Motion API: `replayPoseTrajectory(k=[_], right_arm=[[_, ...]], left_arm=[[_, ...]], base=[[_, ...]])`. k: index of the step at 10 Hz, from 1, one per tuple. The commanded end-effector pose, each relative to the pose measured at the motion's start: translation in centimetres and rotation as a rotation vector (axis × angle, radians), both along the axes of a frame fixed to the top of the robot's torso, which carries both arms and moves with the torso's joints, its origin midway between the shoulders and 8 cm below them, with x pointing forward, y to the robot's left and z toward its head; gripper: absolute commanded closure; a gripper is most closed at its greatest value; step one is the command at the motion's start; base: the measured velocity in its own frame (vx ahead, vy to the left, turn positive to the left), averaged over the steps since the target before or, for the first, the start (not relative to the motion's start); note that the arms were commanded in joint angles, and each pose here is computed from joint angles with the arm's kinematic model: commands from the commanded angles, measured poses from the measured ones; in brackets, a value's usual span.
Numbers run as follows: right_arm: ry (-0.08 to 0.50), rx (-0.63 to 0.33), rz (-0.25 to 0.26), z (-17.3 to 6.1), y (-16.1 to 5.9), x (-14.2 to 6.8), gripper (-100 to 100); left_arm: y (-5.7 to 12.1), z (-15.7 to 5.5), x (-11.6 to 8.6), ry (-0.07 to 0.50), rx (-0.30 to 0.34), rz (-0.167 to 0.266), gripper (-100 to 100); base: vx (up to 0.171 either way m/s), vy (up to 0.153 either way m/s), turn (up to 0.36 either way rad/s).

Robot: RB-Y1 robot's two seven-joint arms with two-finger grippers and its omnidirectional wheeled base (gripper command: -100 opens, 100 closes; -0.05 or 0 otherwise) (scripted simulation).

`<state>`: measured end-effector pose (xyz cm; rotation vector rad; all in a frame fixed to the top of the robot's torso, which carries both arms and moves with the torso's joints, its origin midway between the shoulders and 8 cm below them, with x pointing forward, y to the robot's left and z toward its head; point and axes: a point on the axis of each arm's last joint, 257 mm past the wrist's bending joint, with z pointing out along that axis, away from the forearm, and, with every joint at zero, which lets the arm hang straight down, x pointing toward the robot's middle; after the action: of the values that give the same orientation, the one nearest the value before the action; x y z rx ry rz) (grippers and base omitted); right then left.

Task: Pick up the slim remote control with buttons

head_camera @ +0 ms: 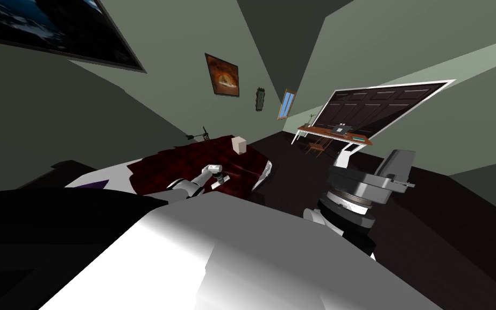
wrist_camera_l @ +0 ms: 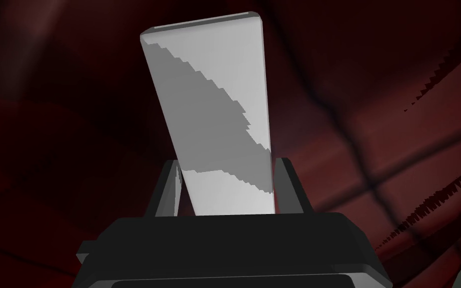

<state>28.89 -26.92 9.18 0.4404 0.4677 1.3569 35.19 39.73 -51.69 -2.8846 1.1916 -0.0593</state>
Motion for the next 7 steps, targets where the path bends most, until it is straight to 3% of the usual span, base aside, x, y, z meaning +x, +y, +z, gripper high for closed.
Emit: replayPoseTrajectory(k=[1, 2, 3, 5, 6, 7], right_arm=[[0.000, 0.000, 0.000, 0.0, 0.0, 0.0, 0], [0.000, 0.000, 0.000, 0.0, 0.0, 0.0, 0], [0.000, 0.000, 0.000, 0.0, 0.0, 0.0, 0], [0.000, 0.000, 0.000, 0.0, 0.0, 0.0, 0], [0.000, 0.000, 0.000, 0.0, 0.0, 0.0, 0], [0.000, 0.000, 0.000, 0.0, 0.0, 0.0, 0]], left_arm=[[0.0, 0.0, 0.0, 0.000, 0.000, 0.000, 100], [0.0, 0.0, 0.0, 0.000, 0.000, -0.001, 0], [0.3, 1.3, 0.9, -0.002, 0.003, 0.000, 100], [0.5, 2.3, 1.5, -0.002, 0.003, 0.001, 100], [0.3, 1.8, 1.3, -0.005, 0.004, 0.000, 100], [0.3, 1.9, 1.3, -0.003, 0.003, 0.000, 0]], base=[[0.000, 0.000, 0.000], [0.000, 0.000, 0.000], [-0.037, -0.005, -0.008], [-0.056, -0.010, -0.012], [-0.023, -0.008, -0.002], [0.000, 0.000, 0.000]])
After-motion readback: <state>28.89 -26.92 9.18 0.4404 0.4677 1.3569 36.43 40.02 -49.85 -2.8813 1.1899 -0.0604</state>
